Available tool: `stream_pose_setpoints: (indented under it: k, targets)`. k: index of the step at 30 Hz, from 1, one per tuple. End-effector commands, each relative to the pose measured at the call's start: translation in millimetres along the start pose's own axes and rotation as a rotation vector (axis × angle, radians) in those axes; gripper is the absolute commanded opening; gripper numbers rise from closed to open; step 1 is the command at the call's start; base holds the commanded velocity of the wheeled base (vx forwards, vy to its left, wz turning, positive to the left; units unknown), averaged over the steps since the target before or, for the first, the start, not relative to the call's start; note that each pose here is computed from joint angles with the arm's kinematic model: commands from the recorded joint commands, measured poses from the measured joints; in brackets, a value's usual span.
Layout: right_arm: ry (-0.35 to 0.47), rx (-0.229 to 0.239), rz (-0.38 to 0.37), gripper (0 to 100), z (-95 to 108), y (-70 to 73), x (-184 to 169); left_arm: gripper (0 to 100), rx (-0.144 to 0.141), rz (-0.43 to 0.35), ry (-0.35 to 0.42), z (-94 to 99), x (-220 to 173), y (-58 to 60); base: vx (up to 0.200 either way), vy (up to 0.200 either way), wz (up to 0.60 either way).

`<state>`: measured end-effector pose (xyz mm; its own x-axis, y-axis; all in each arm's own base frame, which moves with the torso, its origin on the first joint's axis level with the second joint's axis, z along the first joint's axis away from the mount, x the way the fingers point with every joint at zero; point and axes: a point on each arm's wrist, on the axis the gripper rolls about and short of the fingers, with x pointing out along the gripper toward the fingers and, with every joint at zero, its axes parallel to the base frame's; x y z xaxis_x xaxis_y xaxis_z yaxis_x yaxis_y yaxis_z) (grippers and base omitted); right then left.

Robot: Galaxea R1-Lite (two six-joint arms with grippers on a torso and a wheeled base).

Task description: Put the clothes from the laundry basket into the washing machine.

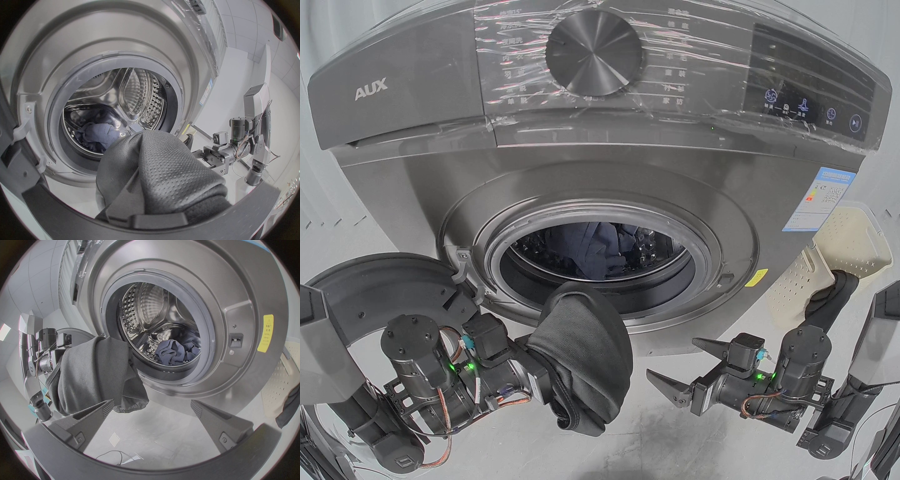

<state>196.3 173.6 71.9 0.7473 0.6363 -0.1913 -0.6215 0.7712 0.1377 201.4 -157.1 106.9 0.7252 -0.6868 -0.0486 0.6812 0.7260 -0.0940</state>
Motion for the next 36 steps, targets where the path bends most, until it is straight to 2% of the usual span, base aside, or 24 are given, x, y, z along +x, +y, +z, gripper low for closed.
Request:
stream_pose_setpoints:
  k: [1, 8, 14, 25, 28, 29, 33, 36]
  targets:
    - [0.002, -0.002, 0.012, 100, -1, 3.5, -1, 0, 0.000, -0.004, 0.002, -0.4, 0, -1.2, 0.000, 0.000, 0.00]
    - [0.000, 0.003, 0.018, 100, 0, 5.5, -1, 0, 0.011, 0.003, 0.001, -0.3, 0, 0.8, 0.000, 0.000, 0.00]
    - [0.003, 0.003, 0.016, 100, -1, 5.4, -1, 0, 0.009, 0.008, 0.003, -0.6, 0, 0.5, 0.000, -0.200, 0.00]
    - [0.025, 0.001, 0.025, 100, -4, 7.1, -5, 0, 0.007, 0.013, 0.019, -4.9, 2, 1.6, 0.000, 0.000, 0.00]
    - [0.070, -0.010, 0.053, 100, -13, 14.3, -13, 0, 0.008, 0.018, 0.028, -7.0, 3, 2.7, 0.000, 0.000, 0.00]
    - [0.082, -0.018, 0.081, 100, -15, 21.0, -19, 0, 0.008, 0.027, 0.028, -7.3, 3, 2.9, 0.000, 0.000, 0.00]
    - [0.082, -0.029, 0.134, 100, -14, 33.1, -28, 0, 0.003, 0.059, 0.041, -11.3, 5, 2.8, 0.000, 0.000, 0.00]
    - [0.099, -0.035, 0.154, 100, -17, 38.3, -32, 0, 0.006, 0.067, 0.076, -22.4, 15, 4.9, 0.000, 0.000, 0.00]
